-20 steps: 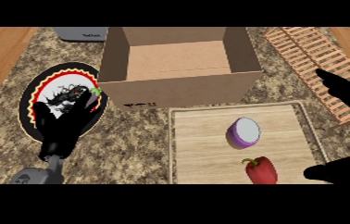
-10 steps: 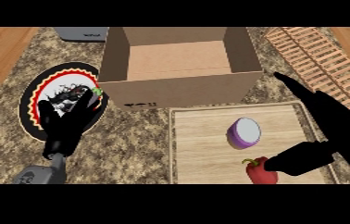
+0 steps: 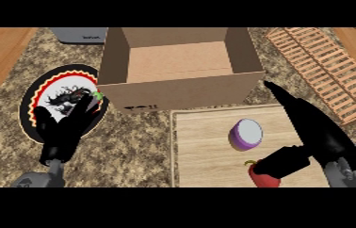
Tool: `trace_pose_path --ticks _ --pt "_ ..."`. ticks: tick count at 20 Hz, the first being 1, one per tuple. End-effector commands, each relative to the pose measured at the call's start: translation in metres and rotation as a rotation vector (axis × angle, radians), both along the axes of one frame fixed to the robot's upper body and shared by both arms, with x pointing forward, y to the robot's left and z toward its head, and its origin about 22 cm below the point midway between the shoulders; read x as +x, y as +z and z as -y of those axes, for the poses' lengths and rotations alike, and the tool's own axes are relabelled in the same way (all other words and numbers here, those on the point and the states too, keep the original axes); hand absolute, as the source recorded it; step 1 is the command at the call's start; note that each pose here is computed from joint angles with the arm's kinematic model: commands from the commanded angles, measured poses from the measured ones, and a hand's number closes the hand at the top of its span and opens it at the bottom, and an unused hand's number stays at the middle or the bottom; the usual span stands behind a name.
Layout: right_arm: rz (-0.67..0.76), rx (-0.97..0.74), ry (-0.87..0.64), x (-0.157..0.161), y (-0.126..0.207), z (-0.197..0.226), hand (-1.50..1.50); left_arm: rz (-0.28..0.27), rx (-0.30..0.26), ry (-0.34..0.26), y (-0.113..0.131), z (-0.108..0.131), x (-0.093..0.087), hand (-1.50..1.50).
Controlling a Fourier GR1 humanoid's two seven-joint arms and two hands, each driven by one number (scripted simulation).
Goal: Pick the can from the tray and place it in the tiered shelf
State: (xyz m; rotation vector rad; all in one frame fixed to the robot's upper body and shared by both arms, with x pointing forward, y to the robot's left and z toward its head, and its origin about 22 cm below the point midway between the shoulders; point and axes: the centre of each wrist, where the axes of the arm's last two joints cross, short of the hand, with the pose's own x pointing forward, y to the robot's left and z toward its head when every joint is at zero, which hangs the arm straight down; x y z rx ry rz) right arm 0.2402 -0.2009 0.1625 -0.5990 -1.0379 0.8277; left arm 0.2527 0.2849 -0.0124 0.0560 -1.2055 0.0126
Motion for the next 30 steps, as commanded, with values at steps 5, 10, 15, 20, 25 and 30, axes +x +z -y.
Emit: trace_pose_path --ticks 5,10,15,20,25,30 --pt "-0.055 -0.065 -0.073 -0.008 -0.023 -0.034 -1.50 -0.100 0.011 0.044 -0.008 -0.015 -0.002 0.00" --pt "-0.065 -0.076 -0.111 0.015 -0.038 -0.034 -1.50 -0.080 0.018 0.046 -0.005 -0.001 0.000 0.00" --pt "-0.066 -0.128 -0.115 0.003 -0.051 -0.056 -1.50 -0.101 0.002 0.050 -0.032 -0.008 -0.018 0.00" --pt "-0.032 -0.174 -0.127 0.011 -0.073 -0.030 -1.50 -0.094 -0.002 0.043 -0.009 -0.009 -0.011 0.00" --pt "-0.012 -0.129 -0.122 0.015 -0.072 -0.039 -1.50 -0.085 0.014 0.043 -0.011 -0.016 -0.001 0.00" --pt "0.004 -0.104 -0.113 0.037 -0.099 -0.045 -1.50 -0.083 -0.002 0.038 -0.005 -0.011 0.009 0.00"
